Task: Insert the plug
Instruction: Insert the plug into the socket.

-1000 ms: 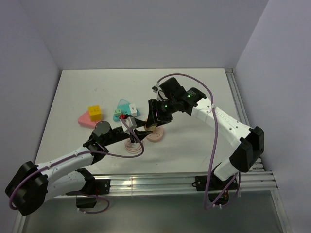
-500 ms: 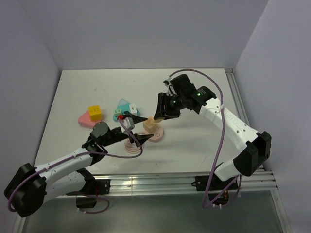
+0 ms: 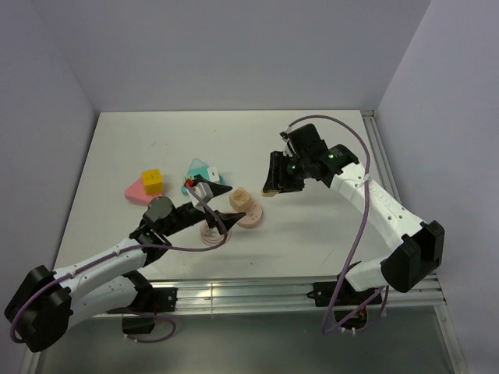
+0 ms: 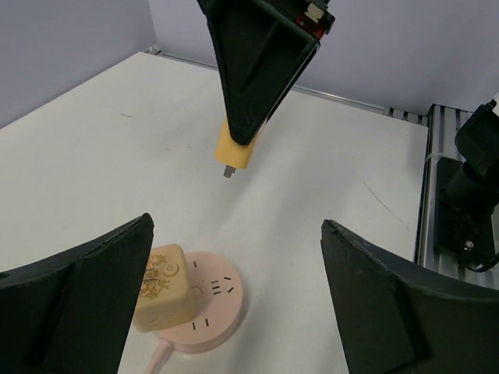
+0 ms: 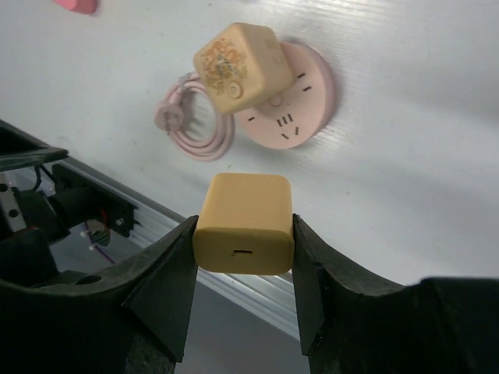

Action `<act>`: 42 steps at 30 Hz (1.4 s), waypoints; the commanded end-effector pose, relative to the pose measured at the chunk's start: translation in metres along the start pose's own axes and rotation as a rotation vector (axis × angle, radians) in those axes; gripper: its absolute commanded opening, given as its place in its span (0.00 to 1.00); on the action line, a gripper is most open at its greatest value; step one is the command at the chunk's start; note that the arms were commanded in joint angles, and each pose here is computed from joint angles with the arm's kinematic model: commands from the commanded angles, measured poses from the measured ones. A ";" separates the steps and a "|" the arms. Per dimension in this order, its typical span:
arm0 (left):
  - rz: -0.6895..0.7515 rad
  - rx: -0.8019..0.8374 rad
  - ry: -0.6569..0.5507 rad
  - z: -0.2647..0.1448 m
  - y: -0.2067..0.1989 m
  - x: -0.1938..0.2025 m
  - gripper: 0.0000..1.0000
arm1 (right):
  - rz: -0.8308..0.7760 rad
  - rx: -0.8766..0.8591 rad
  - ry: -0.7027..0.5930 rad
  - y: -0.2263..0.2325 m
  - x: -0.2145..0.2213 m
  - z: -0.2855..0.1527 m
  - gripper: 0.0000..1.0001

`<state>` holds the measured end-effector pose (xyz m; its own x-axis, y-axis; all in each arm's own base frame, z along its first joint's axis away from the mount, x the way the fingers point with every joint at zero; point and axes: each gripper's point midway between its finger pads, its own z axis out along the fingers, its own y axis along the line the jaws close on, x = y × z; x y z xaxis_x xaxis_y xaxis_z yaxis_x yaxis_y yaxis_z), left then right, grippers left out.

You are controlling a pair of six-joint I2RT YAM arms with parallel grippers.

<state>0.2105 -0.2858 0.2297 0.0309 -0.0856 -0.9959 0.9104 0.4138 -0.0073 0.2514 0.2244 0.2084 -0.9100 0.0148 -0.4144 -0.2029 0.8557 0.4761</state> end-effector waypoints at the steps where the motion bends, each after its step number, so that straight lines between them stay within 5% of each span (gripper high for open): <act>1: -0.048 -0.030 -0.046 0.003 0.006 -0.018 0.94 | -0.014 0.025 -0.068 -0.011 -0.008 -0.012 0.08; 8: -0.153 -0.168 -0.113 -0.011 0.039 -0.027 0.99 | -0.025 0.099 -0.085 -0.035 -0.003 -0.017 0.08; 20: -0.583 -0.578 -0.024 -0.027 0.129 -0.019 0.99 | -0.082 0.167 -0.047 -0.055 0.012 -0.007 0.04; 27: -0.716 -0.629 0.090 -0.012 0.147 -0.010 0.99 | -0.272 0.261 0.020 -0.034 0.025 0.016 0.04; 42: -0.863 -0.623 0.180 -0.027 0.143 0.007 1.00 | -0.449 0.147 -0.005 -0.010 0.034 0.056 0.03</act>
<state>0.3307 -0.1965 0.2009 -0.6172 -0.4584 -0.6395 0.1961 0.6975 -0.6892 0.2337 0.2354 0.1399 -0.8021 -0.3396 -0.4913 -0.4684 0.8680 0.1648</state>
